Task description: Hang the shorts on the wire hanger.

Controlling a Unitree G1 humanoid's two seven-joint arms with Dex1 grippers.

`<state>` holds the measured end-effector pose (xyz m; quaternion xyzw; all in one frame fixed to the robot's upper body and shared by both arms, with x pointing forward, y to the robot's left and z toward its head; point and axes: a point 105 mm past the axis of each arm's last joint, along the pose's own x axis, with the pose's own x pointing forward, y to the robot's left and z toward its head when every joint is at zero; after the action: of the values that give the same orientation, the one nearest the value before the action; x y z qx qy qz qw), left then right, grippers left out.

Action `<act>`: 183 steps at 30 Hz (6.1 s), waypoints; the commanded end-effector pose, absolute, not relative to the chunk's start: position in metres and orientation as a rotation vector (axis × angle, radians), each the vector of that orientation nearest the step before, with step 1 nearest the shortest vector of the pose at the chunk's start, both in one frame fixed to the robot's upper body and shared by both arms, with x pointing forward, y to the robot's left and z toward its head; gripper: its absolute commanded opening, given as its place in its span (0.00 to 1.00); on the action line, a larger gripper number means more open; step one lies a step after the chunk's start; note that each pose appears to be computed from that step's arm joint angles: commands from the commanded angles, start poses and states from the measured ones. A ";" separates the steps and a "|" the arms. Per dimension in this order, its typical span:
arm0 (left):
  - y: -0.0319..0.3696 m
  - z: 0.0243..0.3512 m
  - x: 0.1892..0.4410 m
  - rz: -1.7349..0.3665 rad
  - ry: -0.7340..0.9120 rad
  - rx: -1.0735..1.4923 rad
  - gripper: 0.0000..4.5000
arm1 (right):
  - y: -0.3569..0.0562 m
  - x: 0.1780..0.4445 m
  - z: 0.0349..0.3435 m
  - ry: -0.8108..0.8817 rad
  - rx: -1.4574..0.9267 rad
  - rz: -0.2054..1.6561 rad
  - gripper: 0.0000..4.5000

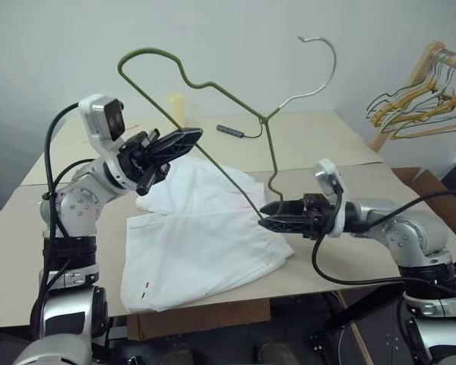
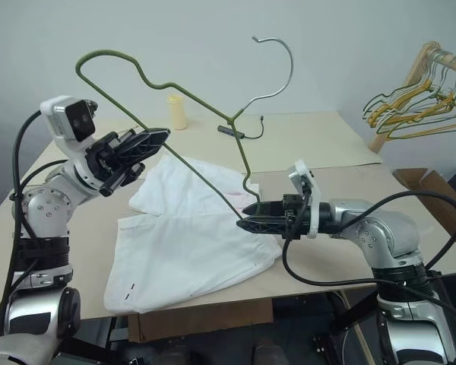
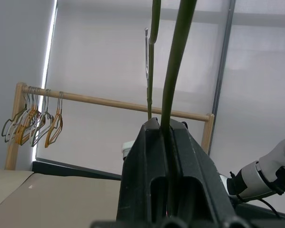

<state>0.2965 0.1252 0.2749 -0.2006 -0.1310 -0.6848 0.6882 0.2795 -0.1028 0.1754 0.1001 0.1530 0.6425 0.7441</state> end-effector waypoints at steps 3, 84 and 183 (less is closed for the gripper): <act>0.124 0.279 0.294 -1.538 -0.319 -0.409 0.00 | -0.100 0.276 0.194 0.266 0.227 1.431 0.60; 0.139 0.130 0.298 -1.228 0.222 0.302 0.99 | -0.235 0.284 0.081 1.119 0.732 0.960 0.00; 0.123 0.233 0.390 -1.463 0.274 0.737 0.41 | -0.139 0.358 0.153 0.184 -0.721 1.122 0.00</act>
<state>0.3894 0.1267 0.2191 0.3086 0.1400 -0.6511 0.6791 0.3586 -0.1411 0.1389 -0.3261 0.1078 0.5224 0.7805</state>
